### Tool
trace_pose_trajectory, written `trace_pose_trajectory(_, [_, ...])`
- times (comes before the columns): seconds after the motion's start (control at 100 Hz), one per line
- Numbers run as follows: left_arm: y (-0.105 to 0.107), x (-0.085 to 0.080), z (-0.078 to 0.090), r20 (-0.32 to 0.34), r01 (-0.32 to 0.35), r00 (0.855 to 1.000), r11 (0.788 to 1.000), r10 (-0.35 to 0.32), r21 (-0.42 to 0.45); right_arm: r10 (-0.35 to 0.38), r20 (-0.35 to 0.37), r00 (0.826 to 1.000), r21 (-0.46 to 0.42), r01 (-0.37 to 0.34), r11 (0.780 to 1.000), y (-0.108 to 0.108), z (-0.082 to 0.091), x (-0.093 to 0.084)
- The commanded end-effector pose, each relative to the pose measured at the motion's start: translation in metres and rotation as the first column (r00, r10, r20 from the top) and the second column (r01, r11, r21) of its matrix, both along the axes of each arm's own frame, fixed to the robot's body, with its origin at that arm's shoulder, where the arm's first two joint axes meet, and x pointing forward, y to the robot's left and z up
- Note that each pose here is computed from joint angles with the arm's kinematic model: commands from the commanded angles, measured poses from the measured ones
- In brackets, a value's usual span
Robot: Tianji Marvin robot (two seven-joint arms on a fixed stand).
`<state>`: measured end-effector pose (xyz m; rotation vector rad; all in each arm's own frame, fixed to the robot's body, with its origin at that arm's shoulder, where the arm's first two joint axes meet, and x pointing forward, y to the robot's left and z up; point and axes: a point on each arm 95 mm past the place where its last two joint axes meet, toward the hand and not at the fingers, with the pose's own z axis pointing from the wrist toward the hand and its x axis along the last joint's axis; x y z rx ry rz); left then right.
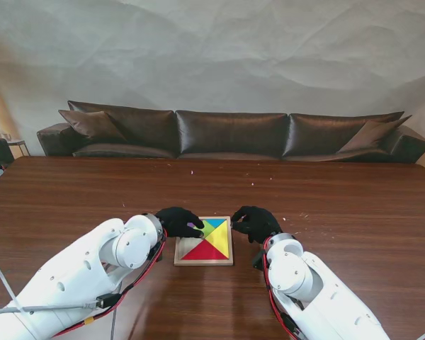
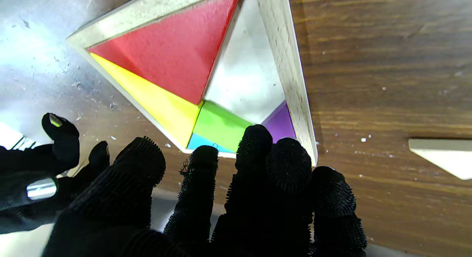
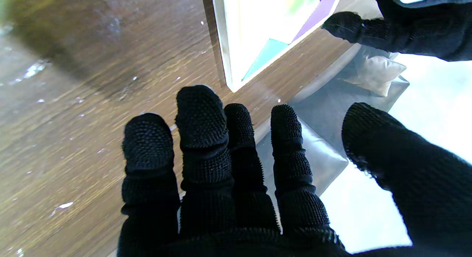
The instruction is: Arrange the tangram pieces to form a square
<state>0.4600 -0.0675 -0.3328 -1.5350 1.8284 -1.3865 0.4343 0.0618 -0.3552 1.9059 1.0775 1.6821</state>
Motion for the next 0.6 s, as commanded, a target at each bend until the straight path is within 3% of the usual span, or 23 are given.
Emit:
trace_pose_trajectory(0.0, [-0.001,-0.001,0.008,0.006,0.013,1.0,1.0,-0.013,0.002,0.014,-0.012,1.0,0.004,-0.014,1.0,0.004,-0.002,-0.002])
trace_pose_trajectory(0.59, [0.058,0.006,0.025,0.027,-0.109,0.994,0.991,0.108,0.073,0.022,-0.003,1.0,-0.002,-0.022,1.0,0.005,-0.002,-0.002])
